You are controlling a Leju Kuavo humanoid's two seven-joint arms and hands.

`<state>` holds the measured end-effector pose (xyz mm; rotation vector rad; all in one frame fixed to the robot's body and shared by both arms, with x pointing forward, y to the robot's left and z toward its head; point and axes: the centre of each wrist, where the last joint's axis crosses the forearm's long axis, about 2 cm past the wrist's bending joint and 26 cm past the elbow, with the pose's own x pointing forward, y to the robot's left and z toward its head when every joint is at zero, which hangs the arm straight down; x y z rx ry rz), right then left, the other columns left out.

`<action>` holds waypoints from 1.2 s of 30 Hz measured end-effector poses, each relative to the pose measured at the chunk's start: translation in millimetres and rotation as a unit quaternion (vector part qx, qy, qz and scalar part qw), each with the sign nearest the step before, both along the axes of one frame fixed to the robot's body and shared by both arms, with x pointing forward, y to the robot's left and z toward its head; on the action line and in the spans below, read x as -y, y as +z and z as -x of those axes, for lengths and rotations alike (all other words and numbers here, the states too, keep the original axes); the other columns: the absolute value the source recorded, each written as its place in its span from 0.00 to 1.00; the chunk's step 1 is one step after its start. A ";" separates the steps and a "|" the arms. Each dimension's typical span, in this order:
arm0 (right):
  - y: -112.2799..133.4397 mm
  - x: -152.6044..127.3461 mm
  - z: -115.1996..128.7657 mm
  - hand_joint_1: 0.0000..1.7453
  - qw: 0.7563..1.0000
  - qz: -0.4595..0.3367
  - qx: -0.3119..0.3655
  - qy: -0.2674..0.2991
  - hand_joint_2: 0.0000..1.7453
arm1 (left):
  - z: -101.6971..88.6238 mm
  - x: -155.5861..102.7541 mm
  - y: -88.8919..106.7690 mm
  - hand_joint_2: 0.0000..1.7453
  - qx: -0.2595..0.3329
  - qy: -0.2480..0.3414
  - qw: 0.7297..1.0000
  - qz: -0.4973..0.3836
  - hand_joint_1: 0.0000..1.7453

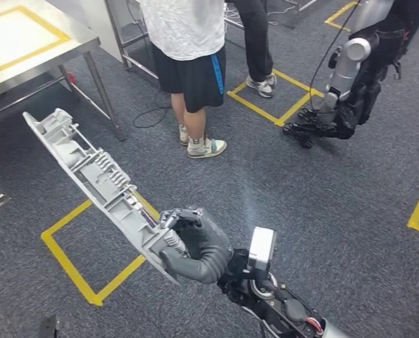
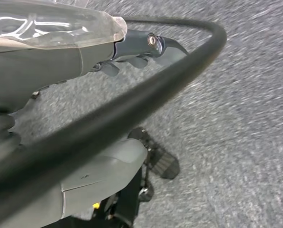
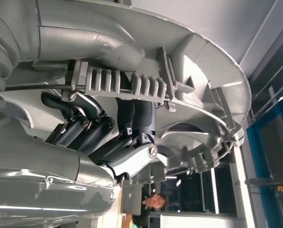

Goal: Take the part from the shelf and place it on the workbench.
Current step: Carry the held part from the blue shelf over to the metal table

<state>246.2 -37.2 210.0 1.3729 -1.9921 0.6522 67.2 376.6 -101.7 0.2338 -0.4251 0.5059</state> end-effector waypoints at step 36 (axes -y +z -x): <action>-3.3 -1.6 3.1 1.00 1.000 0.005 -0.009 -0.015 1.00 | -4.2 -1.7 1.0 1.00 0.006 -0.013 1.000 0.002 0.00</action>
